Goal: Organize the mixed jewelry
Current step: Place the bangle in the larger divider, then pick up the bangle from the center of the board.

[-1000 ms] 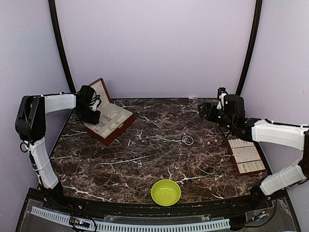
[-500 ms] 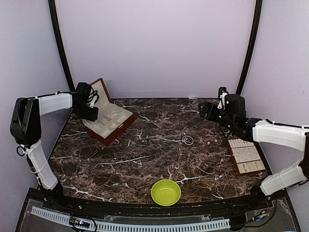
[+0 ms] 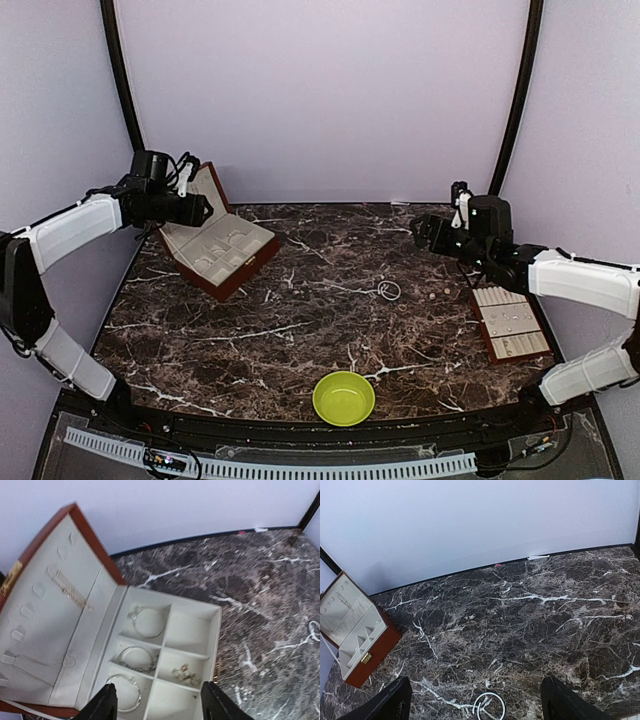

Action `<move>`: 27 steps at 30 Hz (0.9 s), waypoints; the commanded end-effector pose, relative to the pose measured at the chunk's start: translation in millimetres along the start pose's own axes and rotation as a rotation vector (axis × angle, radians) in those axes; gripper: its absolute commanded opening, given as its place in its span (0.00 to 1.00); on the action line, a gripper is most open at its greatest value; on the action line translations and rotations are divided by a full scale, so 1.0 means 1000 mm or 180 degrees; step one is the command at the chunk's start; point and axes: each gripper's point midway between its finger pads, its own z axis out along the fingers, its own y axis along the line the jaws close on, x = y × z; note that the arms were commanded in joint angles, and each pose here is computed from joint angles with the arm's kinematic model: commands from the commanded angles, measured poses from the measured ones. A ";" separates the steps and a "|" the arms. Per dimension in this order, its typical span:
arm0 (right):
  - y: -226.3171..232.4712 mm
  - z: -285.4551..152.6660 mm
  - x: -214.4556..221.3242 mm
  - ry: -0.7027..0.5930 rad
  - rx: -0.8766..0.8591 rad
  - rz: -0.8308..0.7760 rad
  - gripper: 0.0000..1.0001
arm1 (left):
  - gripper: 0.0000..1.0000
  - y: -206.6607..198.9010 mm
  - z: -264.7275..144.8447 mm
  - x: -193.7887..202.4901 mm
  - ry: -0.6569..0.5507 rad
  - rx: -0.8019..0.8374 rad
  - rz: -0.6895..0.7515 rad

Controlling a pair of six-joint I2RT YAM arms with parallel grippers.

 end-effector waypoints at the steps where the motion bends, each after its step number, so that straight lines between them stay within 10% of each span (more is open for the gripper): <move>1: 0.007 -0.007 0.003 0.0165 -0.0115 -0.0086 0.90 | 0.64 -0.044 -0.044 -0.047 -0.0591 0.0480 0.0055; 27: -0.020 -0.011 0.097 0.1375 0.0840 0.0338 0.68 | 0.80 -0.091 -0.098 -0.052 -0.0905 0.1262 -0.0207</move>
